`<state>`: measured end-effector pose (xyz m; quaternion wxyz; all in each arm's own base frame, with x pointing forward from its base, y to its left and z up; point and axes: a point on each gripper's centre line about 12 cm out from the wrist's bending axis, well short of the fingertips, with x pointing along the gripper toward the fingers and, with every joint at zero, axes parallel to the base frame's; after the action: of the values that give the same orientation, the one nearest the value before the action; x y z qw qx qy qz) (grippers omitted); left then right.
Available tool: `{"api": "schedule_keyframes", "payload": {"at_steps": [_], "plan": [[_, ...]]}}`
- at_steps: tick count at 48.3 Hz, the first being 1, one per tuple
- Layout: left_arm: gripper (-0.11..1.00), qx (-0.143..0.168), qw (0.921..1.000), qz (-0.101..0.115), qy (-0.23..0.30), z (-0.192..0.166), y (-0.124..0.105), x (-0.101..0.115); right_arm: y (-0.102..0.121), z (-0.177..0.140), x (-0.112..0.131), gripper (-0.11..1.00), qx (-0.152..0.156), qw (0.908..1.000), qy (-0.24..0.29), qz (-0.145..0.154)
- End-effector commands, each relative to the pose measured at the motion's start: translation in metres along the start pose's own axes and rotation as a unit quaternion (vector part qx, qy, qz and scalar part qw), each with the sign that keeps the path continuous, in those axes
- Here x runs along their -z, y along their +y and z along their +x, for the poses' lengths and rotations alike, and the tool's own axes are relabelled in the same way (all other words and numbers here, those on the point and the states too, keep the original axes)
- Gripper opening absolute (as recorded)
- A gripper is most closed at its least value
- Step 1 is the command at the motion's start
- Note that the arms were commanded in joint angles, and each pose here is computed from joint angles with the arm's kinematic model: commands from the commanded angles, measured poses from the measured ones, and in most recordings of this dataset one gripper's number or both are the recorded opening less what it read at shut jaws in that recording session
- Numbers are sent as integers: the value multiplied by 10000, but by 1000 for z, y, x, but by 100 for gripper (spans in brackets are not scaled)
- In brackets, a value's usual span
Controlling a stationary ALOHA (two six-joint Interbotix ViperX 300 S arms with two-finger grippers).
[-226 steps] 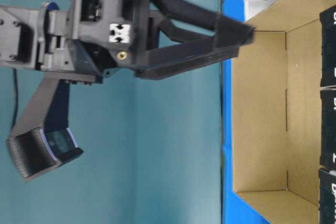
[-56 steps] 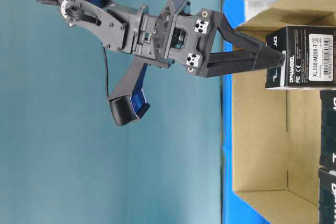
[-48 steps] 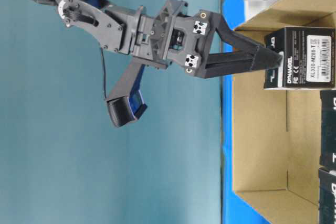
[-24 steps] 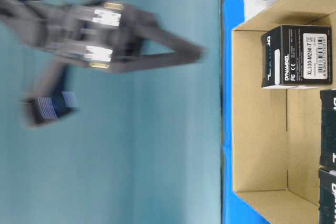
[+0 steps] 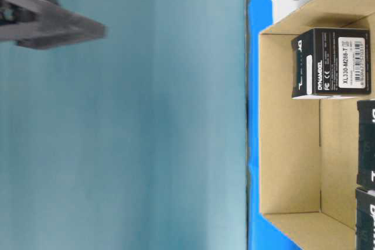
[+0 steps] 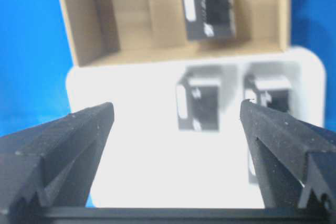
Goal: Pick the box from inside the cardboard box.
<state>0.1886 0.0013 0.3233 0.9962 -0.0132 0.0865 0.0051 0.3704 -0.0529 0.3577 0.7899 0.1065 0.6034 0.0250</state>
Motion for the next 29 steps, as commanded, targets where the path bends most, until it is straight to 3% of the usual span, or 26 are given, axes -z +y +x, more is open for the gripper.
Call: {"api": "schedule_keyframes", "payload": {"at_steps": [1,19,29], "plan": [[-7,3,9999,-1,-146,-1,0,-11,6,-25,0,99,83,9998,-146,-114],[-7,12,9998,-68,-176,-2,-1,-13,9,-35,-1,99,124,9994,-250,-209],[-7,21,9998,-83,-191,-2,-1,-15,2,5,-6,99,133,9994,-238,-229]]}}
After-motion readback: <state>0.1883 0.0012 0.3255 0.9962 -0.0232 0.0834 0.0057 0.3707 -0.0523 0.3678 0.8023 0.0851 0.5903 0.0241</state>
